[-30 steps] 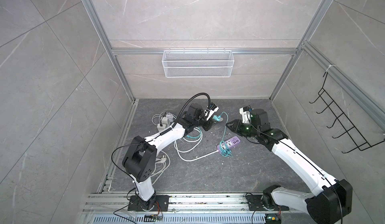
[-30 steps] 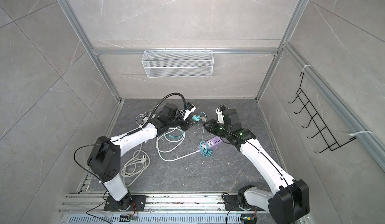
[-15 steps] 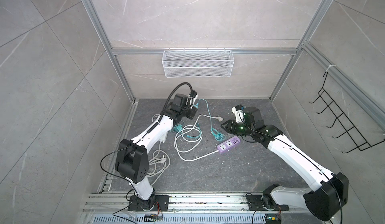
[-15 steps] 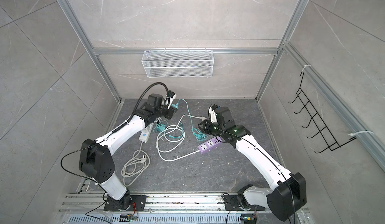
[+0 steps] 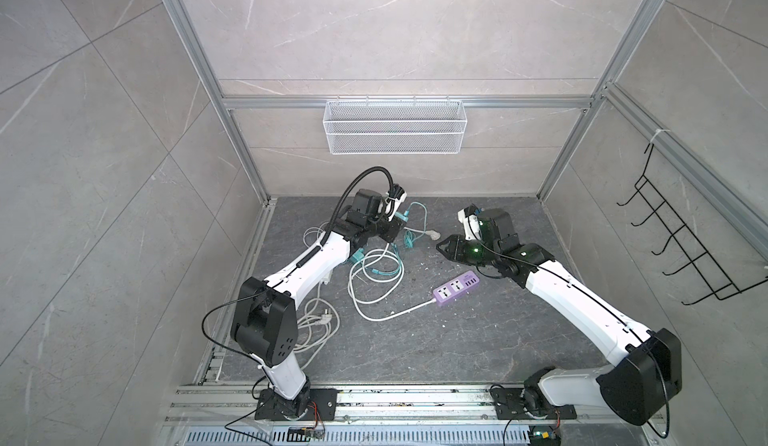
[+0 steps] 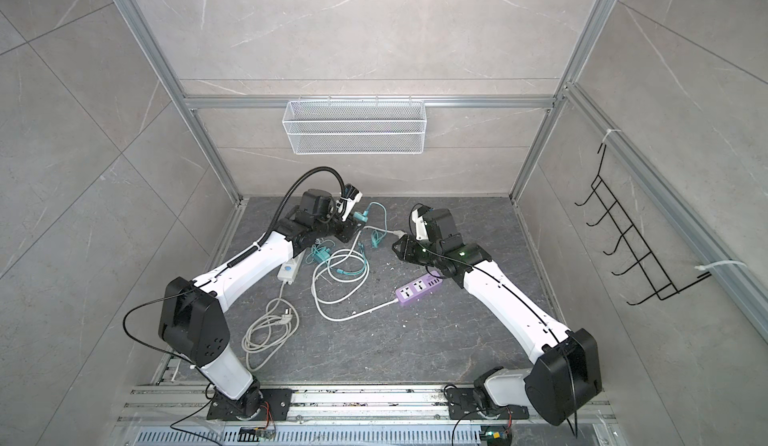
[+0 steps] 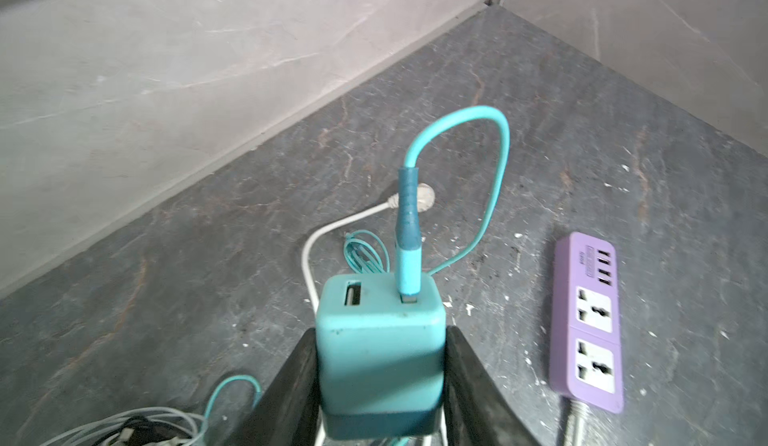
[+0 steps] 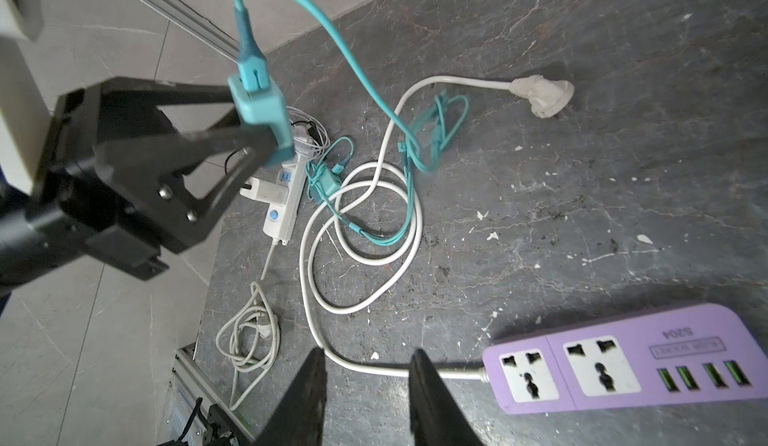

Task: Insert the plug
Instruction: 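Bring the right gripper to the teal charger held by the left gripper and grasp it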

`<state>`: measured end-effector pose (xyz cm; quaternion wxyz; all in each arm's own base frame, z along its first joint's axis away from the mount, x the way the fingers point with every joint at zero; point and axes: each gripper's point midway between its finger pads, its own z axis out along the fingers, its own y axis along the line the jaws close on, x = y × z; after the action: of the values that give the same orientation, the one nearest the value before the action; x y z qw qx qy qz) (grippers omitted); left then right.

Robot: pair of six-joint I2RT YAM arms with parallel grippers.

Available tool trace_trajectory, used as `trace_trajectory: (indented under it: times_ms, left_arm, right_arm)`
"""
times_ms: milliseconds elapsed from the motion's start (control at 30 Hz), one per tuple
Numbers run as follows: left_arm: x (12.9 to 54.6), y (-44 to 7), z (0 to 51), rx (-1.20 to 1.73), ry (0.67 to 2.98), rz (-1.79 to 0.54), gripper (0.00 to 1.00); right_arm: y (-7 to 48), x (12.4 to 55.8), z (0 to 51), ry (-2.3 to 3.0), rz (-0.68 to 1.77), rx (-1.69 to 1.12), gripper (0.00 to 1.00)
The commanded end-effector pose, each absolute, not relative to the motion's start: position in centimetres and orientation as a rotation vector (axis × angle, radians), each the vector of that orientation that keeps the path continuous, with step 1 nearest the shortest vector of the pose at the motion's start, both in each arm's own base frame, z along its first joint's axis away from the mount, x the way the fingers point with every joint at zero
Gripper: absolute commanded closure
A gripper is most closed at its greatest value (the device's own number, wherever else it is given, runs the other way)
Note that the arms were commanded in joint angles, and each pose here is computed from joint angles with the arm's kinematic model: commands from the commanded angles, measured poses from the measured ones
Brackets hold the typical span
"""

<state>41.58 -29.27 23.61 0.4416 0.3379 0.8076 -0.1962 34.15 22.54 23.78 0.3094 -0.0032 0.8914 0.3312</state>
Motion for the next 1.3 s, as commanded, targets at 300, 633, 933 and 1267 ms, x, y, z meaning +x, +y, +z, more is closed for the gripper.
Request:
trace_trajectory:
  times_ms: [300,633,933,1267]
  left_arm:
    - [38.4,-32.3,25.2,0.952,1.859,-0.706,0.85]
    - [37.0,-32.7,25.4,0.992,1.825,-0.741,0.85]
    - [36.2,-32.9,25.7,1.027,1.801,-0.757,0.85]
    - [36.2,-33.4,25.7,1.047,1.785,-0.774,0.85]
  right_arm:
    - [26.8,37.8,26.0,2.296,1.052,-0.073,0.59]
    - [27.9,39.1,24.3,2.352,1.076,-0.039,0.56]
    - [28.5,39.4,23.6,2.373,1.094,-0.046,0.55]
    - [29.5,39.1,22.8,2.394,1.146,-0.079,0.56]
